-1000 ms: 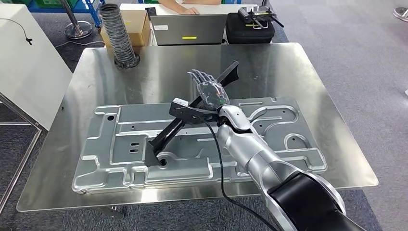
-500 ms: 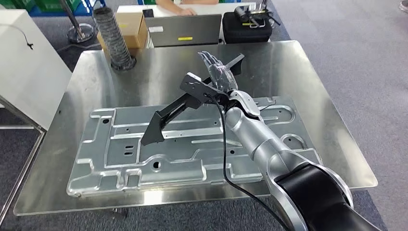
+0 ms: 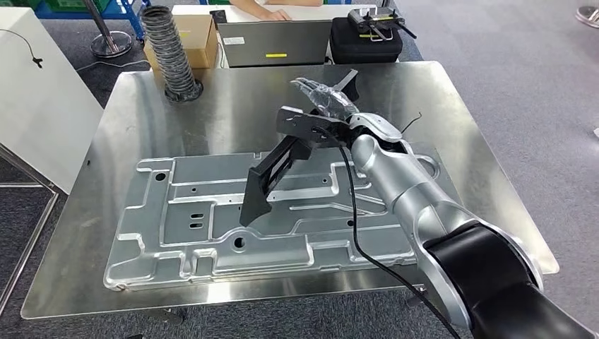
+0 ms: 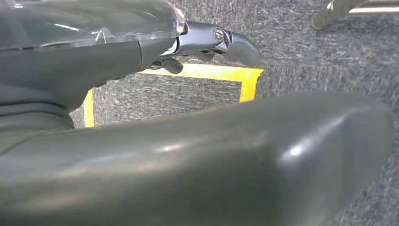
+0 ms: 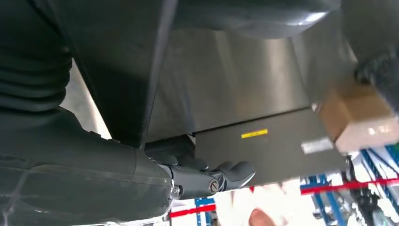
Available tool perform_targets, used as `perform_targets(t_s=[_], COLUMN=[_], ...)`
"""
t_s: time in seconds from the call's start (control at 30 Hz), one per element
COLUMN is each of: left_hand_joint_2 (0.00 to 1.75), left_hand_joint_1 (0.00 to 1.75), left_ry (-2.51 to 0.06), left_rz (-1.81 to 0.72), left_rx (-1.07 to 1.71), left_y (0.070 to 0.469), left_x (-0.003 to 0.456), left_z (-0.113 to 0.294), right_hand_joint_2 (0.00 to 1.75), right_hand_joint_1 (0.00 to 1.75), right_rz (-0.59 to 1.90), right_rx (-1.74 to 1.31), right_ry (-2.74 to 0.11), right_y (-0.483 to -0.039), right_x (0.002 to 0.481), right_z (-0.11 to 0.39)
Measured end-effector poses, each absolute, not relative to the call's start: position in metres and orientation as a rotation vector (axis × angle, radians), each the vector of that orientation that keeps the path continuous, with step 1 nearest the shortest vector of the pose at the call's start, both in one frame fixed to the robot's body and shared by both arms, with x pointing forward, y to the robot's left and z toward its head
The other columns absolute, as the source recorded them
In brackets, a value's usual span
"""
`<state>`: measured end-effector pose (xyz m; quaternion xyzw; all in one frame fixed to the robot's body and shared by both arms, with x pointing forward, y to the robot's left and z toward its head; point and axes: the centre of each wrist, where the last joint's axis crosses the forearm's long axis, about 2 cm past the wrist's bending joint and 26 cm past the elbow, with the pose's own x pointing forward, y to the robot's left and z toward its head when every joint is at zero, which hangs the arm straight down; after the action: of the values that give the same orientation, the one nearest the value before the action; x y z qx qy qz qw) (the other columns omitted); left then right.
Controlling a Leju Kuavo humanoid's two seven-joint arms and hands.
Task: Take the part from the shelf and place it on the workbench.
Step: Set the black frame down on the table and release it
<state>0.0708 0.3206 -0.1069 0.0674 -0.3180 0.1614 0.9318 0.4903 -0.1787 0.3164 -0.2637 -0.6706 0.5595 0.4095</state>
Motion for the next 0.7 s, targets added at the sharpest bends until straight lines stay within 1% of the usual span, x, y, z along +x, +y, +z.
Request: perform_targets(t_s=[0.37, 0.7], left_hand_joint_2=[0.0, 0.0], left_hand_joint_1=[0.0, 0.0], left_ry=[-0.66, -0.656], left_rz=[0.32, 0.315], left_rx=[0.132, 0.129], left_y=[0.32, 0.32], left_x=[0.078, 0.08], left_z=[-0.106, -0.105], right_hand_joint_2=[0.0, 0.0], right_hand_joint_1=[0.0, 0.0], right_rz=[1.673, 1.766], right_rx=[-0.814, -0.855], right_ry=[-1.536, -1.447], right_y=[-0.174, -0.173], right_x=[0.489, 0.487], right_z=[0.306, 0.295])
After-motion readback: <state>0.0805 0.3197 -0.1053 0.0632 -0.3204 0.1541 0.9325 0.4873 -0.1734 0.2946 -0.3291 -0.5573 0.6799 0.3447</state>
